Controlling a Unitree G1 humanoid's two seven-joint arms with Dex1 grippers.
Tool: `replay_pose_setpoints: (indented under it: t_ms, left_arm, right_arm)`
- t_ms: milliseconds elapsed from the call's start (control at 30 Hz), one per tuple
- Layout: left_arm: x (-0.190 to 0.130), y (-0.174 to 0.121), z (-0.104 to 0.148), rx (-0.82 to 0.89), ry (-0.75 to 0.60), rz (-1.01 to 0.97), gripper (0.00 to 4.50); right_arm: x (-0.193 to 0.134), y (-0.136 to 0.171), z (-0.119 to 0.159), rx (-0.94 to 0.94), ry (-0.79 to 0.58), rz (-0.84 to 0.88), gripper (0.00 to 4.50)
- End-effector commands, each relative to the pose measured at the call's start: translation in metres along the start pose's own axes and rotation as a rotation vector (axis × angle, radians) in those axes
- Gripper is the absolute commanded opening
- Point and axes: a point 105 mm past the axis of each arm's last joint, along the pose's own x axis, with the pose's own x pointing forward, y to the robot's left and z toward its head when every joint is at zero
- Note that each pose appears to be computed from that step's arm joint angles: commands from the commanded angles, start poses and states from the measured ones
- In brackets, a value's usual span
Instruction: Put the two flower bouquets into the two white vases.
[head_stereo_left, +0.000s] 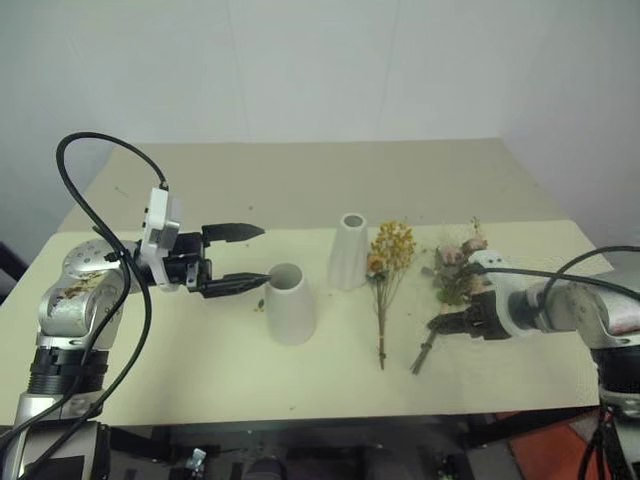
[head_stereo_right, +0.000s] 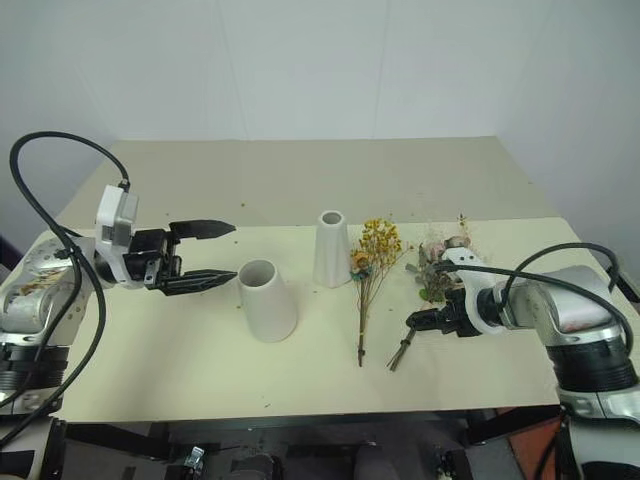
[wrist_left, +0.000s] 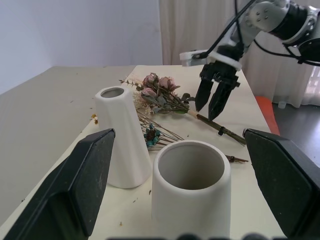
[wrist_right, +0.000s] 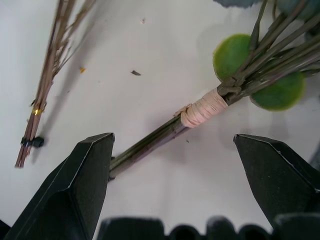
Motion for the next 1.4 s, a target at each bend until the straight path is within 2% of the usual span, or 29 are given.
replay_pose_setpoints:
  t_ms: [33,167,267,533,633,800,967,1067,1233,1400]
  left_arm:
    - [-0.001,0.001,0.01,0.049,-0.011,-0.004,4.48]
    - [-0.002,0.0,0.011,0.053,-0.011,-0.003,4.48]
    - [-0.001,0.001,0.012,0.056,-0.011,-0.004,4.5]
    - [-0.002,0.005,0.015,0.065,-0.012,0.005,4.5]
    - [-0.002,0.007,0.015,0.069,-0.013,0.01,4.5]
    - [-0.002,0.009,0.015,0.075,-0.016,0.019,4.5]
    - [-0.002,0.015,0.018,0.081,-0.026,0.035,4.5]
    - [0.002,0.02,0.022,0.076,-0.042,0.056,4.5]
    - [0.012,0.032,0.024,0.05,-0.038,0.111,4.5]
    - [0.017,0.038,0.026,0.033,-0.051,0.13,4.5]
  right_arm:
    - [-0.002,-0.015,0.01,0.102,-0.02,-0.064,4.5]
    - [0.005,-0.022,0.013,0.123,-0.016,-0.106,4.5]
    - [0.009,-0.021,0.014,0.108,-0.02,-0.103,3.6]
    - [0.012,-0.023,0.017,0.103,-0.04,-0.13,0.85]
    - [0.009,-0.028,0.019,0.127,-0.058,-0.15,0.26]
    - [-0.005,-0.042,0.029,0.173,-0.126,-0.212,0.25]
    - [-0.027,-0.062,0.048,0.264,-0.251,-0.309,0.25]
    - [-0.046,-0.072,0.077,0.277,-0.48,-0.354,0.25]
    - [-0.08,-0.055,0.123,0.044,-0.956,-0.441,0.25]
    - [-0.099,-0.012,0.154,-0.053,-1.246,-0.261,0.25]
